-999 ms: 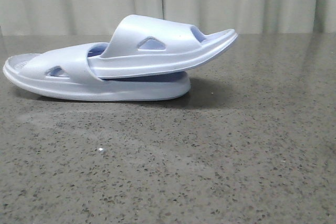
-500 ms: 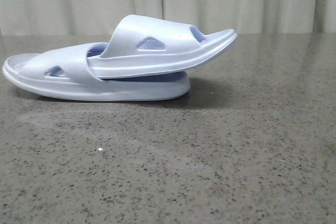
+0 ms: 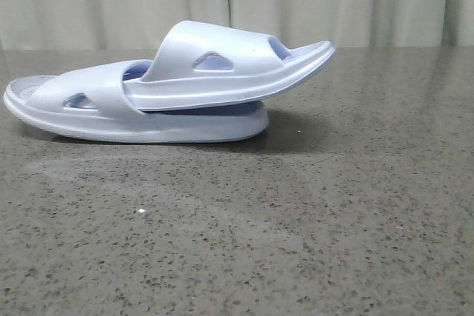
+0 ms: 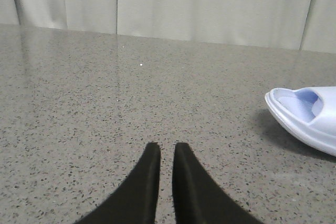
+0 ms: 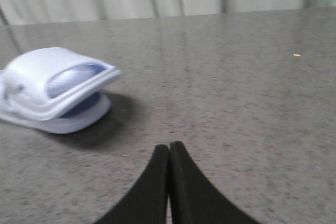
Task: Insert blue slippers together front up
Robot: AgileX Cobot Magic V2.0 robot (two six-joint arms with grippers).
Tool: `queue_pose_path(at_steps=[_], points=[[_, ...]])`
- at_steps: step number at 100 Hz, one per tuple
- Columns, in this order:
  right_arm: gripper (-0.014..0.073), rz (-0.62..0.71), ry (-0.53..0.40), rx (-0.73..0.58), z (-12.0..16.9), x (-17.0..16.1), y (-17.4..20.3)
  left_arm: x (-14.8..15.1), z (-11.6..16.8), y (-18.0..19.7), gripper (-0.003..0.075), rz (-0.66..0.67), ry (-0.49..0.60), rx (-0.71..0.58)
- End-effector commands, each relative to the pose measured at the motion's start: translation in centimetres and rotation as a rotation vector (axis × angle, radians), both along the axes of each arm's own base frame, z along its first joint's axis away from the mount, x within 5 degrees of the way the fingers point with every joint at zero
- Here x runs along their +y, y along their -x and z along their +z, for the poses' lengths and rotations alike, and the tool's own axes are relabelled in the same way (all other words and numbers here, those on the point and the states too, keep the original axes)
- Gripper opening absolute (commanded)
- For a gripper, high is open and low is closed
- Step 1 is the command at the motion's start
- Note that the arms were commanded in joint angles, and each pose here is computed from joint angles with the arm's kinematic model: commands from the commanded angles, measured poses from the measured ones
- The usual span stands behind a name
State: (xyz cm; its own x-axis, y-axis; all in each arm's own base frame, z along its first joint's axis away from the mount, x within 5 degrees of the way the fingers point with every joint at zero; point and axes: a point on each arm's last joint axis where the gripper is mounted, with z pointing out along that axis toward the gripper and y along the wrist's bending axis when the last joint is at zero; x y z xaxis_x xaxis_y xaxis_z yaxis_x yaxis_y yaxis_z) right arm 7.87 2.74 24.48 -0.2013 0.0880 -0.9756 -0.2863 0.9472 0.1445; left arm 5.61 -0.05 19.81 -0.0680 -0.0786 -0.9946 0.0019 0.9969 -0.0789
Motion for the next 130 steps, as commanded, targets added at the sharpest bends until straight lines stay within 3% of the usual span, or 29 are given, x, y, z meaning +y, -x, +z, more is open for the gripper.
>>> queue_pose_path(at_steps=[1,3,15,44,58,130], points=[[-0.0079,-0.131,0.039,-0.055,0.5,-1.2,-0.4,0.0,0.6,0.2,0.0015,0.001,0.010,-0.096],[-0.0079,-0.148,0.020,-0.051,0.3,-1.3,-0.4,0.0,0.6,0.2,0.0015,0.001,0.010,-0.096],[-0.0079,-0.181,0.115,-0.102,-1.4,-1.7,-0.5,0.0,0.6,0.2,0.0015,0.001,0.010,-0.096],[-0.0079,-0.241,0.124,-0.175,-4.7,-2.4,1.7,0.0,0.6,0.2,0.0015,0.001,0.010,-0.096],[-0.0079,-0.270,0.176,-0.162,-5.1,-2.6,2.3,0.0,0.5,0.2,0.0015,0.001,0.010,-0.094],[-0.0079,-0.288,0.172,-0.210,-4.7,-2.7,2.3,0.0,0.6,0.2,0.0015,0.001,0.010,-0.095]])
